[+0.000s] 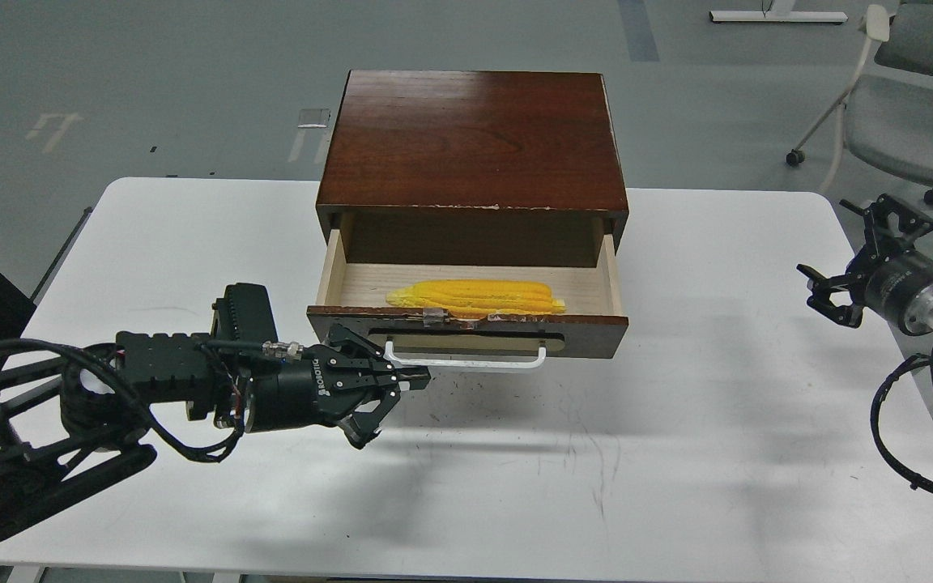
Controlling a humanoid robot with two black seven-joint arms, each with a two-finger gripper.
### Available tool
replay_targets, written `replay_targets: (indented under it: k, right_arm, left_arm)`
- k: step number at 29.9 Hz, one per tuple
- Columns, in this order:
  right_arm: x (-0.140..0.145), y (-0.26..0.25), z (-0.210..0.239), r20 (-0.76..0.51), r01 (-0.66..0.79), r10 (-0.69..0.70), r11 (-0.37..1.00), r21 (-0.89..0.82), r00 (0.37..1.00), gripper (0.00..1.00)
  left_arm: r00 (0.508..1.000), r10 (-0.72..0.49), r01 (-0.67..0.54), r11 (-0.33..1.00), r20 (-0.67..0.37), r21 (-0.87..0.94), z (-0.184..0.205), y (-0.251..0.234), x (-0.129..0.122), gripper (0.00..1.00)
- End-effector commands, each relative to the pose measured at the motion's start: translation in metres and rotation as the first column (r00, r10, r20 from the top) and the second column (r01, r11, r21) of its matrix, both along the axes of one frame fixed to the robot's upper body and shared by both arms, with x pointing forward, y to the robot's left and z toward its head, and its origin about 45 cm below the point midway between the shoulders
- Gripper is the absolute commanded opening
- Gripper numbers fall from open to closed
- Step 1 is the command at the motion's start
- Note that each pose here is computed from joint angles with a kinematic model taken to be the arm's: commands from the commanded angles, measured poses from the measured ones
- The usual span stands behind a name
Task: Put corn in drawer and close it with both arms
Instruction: 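Position the left gripper against the drawer front beside the handle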
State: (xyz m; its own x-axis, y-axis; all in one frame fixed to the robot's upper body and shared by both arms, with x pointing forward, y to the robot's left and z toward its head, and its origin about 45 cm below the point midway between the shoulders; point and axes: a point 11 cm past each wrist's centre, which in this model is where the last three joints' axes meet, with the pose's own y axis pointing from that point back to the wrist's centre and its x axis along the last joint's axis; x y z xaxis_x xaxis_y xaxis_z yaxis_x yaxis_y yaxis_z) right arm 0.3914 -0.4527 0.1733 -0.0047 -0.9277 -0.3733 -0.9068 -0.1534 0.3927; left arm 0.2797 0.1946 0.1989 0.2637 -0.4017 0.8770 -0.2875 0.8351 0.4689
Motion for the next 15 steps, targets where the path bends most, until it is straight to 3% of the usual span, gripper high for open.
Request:
replay_targets:
  k: [1,15]
  right_arm:
    - [-0.001,0.001,-0.001,-0.002,-0.003,0.003,1.000,0.003,1.000,0.97]
    - [-0.003,0.000,-0.003,-0.008,-0.003,0.003,1.000,0.001,1.000,0.97]
  left_arm:
    - [1.000,0.003,-0.003,1.000,0.005,-0.009,0.001,-0.003,0.002,0.00]
    - [0.999,0.029,-0.029,0.999,0.017,-0.029,0.001,-0.009,0.017,0.00]
